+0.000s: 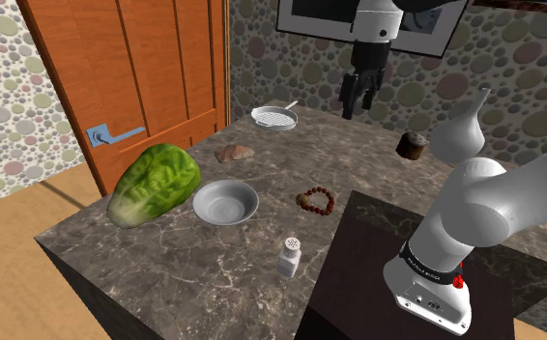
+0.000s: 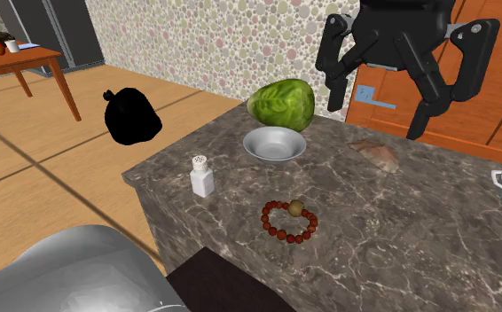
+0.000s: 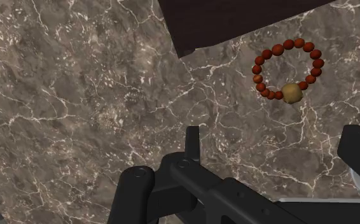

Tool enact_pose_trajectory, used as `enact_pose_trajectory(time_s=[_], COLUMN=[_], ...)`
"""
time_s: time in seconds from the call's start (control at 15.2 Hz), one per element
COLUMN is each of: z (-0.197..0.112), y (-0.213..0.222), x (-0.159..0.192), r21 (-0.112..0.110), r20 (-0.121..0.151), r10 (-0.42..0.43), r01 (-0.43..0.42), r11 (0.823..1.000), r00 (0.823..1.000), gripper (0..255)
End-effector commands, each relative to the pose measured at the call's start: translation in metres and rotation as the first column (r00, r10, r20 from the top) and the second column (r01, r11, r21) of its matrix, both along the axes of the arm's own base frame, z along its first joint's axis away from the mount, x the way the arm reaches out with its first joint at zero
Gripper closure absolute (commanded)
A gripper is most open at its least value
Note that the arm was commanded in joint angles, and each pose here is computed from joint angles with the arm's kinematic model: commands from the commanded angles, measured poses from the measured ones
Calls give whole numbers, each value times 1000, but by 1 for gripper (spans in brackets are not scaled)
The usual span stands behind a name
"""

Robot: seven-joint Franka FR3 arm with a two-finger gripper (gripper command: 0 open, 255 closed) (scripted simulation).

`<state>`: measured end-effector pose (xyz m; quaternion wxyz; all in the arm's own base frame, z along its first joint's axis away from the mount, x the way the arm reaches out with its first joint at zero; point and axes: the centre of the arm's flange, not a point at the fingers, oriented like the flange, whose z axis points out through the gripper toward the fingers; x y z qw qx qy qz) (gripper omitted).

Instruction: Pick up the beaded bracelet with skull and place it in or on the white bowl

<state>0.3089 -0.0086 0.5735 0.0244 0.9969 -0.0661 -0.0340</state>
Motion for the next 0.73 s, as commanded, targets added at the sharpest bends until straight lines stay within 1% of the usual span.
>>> enact_pose_trajectory(time_s=[0.0,0.33,0.66], z=[0,-55,-110], y=[0,36,71], x=[0,4,10], r21=[0,0,1], r20=[0,-2,-3], r10=[0,-68,-136], r01=[0,68,136], r11=[1000,998,991], r00=[1000,998,991], gripper=[0,0,0])
